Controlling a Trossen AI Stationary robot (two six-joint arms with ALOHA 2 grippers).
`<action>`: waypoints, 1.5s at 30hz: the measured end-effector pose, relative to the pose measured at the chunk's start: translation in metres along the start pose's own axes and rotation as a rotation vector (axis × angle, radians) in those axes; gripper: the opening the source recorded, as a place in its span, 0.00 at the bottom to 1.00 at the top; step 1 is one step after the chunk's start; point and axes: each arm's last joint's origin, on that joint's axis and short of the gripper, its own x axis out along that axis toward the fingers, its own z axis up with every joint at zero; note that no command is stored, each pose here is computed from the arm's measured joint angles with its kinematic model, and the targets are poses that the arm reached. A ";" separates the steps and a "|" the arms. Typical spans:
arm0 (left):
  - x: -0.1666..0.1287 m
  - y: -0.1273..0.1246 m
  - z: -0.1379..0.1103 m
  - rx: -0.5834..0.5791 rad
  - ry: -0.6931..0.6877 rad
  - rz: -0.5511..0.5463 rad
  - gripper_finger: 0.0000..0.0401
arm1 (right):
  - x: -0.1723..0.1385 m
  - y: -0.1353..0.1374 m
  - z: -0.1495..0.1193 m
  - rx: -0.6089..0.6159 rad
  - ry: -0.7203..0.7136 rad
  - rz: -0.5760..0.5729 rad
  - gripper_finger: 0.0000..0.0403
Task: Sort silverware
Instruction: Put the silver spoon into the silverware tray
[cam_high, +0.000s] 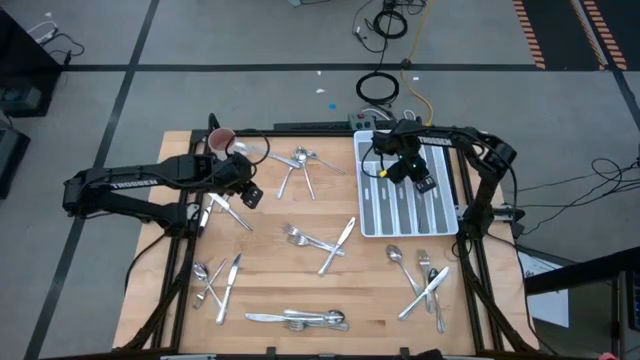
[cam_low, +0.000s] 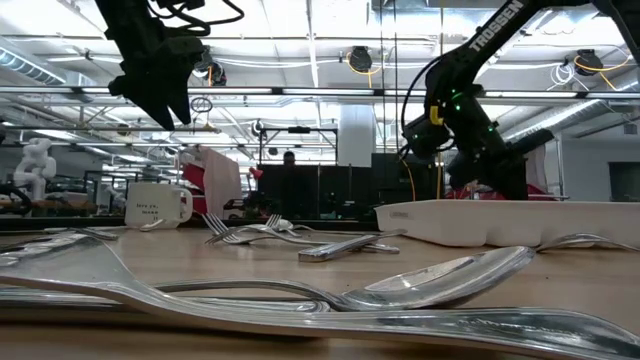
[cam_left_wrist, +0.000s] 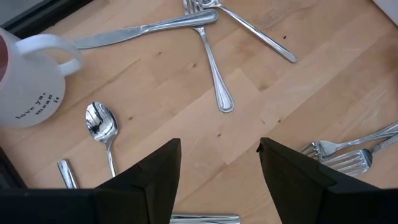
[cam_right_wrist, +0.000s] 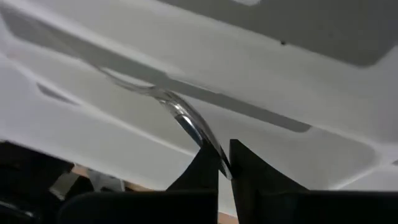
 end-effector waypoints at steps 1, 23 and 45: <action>0.000 0.000 0.000 0.000 0.000 0.000 0.56 | 0.000 -0.001 0.000 0.024 0.001 -0.004 0.03; 0.000 0.000 0.000 0.001 0.001 0.000 0.56 | -0.054 0.000 -0.010 0.367 -0.254 0.013 0.41; 0.000 0.000 0.000 0.010 0.003 -0.003 0.56 | -0.038 0.209 0.038 1.014 -0.643 0.214 0.43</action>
